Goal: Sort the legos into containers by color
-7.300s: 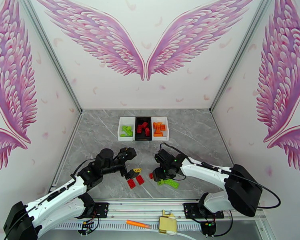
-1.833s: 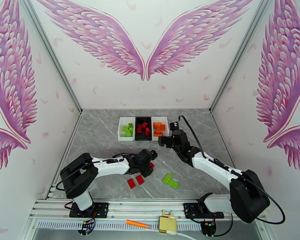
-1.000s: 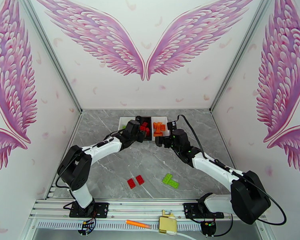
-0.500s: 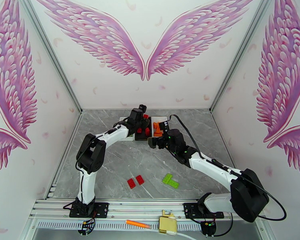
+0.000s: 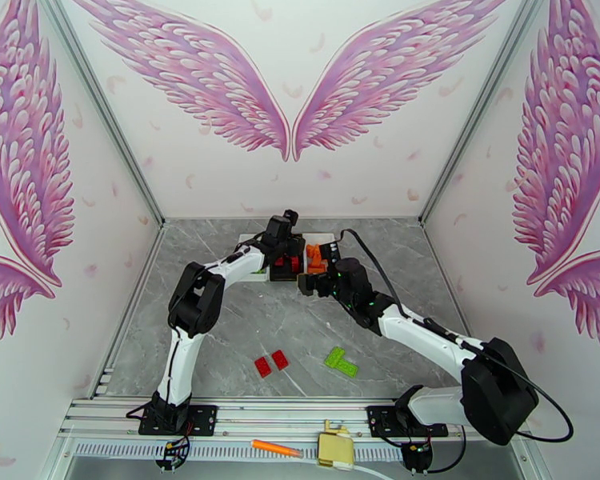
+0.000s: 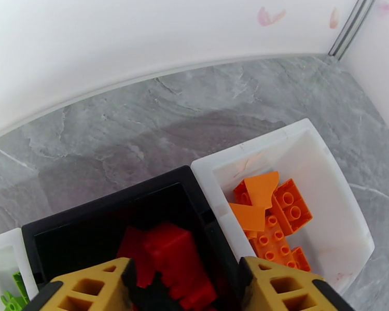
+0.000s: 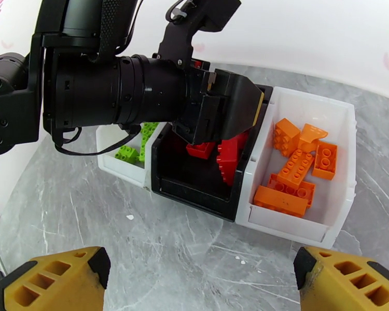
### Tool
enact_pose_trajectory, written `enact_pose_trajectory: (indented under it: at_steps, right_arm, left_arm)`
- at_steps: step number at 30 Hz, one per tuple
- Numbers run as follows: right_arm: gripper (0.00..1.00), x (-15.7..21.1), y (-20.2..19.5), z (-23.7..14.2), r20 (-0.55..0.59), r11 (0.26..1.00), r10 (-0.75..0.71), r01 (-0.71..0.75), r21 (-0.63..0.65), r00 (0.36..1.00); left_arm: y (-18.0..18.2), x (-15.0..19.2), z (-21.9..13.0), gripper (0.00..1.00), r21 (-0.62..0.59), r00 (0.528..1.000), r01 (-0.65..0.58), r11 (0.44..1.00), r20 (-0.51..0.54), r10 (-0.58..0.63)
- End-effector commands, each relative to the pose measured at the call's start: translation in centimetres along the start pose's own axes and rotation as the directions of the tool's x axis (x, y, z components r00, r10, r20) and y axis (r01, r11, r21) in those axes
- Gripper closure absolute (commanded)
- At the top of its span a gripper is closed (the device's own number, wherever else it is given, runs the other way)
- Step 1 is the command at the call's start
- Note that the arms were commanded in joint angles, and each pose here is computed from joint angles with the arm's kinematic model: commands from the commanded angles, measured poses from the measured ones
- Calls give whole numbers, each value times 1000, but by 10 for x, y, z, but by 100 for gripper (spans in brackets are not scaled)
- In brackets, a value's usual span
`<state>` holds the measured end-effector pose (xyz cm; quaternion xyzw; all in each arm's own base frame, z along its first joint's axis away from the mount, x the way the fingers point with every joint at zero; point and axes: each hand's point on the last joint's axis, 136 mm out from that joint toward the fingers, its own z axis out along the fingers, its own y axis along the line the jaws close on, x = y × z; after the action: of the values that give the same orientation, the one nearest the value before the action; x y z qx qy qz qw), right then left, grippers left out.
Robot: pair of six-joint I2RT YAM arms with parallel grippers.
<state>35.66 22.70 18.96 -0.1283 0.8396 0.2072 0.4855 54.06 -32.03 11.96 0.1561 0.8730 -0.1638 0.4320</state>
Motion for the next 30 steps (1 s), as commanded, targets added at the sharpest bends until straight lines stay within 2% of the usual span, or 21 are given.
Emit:
enact_pose_trajectory:
  at_steps: [1, 5, 12, 16, 24, 30]
  right_arm:
    - [1, -12, -1, -8, 26, 1000, -20, 19, 21, 999]
    - [1, -8, 5, -7, -2, 999, -40, 40, -12, 999]
    - [1, 8, 13, -15, -95, 997, -81, 79, -27, 992]
    - [1, 34, 24, -20, -224, 997, -72, 71, -13, 972]
    - [1, 106, 61, -25, -463, 999, 30, -22, 24, 886]
    - [1, 158, 97, -29, -617, 996, -30, 77, 50, 786]
  left_arm:
    - [-7, -43, -35, 32, 24, 995, -11, 1000, 102, 9]
    - [-8, -53, -68, 20, 26, 986, -4, 1000, 166, 0]
    - [10, -37, -128, 2, -37, 977, 43, 998, 211, -34]
    - [26, -11, -154, 1, -77, 978, 76, 994, 202, -59]
    - [68, 12, -193, 1, -137, 961, 182, 974, 235, -146]
    - [88, 16, -198, 1, -136, 945, 232, 963, 265, -190]
